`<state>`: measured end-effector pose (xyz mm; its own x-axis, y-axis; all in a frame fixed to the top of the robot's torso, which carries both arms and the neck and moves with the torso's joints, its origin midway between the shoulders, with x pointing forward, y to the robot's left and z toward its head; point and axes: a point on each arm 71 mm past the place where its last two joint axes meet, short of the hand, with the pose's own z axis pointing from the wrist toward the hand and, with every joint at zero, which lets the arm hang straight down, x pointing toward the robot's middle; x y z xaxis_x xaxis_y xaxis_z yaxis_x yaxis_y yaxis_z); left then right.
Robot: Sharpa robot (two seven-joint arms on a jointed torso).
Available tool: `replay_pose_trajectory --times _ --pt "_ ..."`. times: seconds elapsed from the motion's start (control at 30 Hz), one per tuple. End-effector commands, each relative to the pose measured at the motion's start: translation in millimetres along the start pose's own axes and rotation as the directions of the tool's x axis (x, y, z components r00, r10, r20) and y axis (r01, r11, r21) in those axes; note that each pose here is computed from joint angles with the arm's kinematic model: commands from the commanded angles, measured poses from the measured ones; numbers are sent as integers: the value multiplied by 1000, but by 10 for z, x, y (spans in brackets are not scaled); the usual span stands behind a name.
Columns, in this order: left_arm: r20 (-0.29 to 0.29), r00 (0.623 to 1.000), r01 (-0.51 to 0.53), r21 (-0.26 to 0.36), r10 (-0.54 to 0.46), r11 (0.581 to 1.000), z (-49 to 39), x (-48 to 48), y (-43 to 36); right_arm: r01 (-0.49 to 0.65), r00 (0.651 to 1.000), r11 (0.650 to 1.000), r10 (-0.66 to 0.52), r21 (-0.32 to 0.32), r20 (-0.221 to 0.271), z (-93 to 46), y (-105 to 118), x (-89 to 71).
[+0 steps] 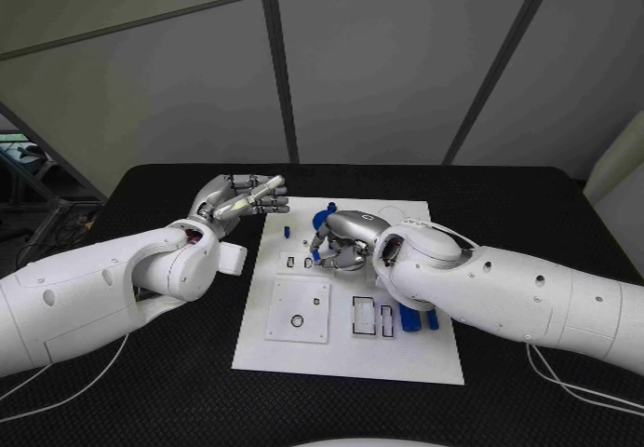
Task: Assemble the parts on the task board
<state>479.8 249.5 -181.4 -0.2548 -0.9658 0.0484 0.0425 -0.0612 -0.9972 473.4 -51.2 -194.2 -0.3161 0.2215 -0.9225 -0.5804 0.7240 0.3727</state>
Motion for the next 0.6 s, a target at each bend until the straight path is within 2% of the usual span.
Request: replay_pose_trajectory --times 0.03,0.6 --pt "-7 1000 4 16 -4 1000 9 10 -21 15 1000 1000 -15 2 -12 7 -4 21" --pt "-11 1000 6 15 -6 1000 16 23 -17 23 999 1000 -22 19 -37 25 -55 109"
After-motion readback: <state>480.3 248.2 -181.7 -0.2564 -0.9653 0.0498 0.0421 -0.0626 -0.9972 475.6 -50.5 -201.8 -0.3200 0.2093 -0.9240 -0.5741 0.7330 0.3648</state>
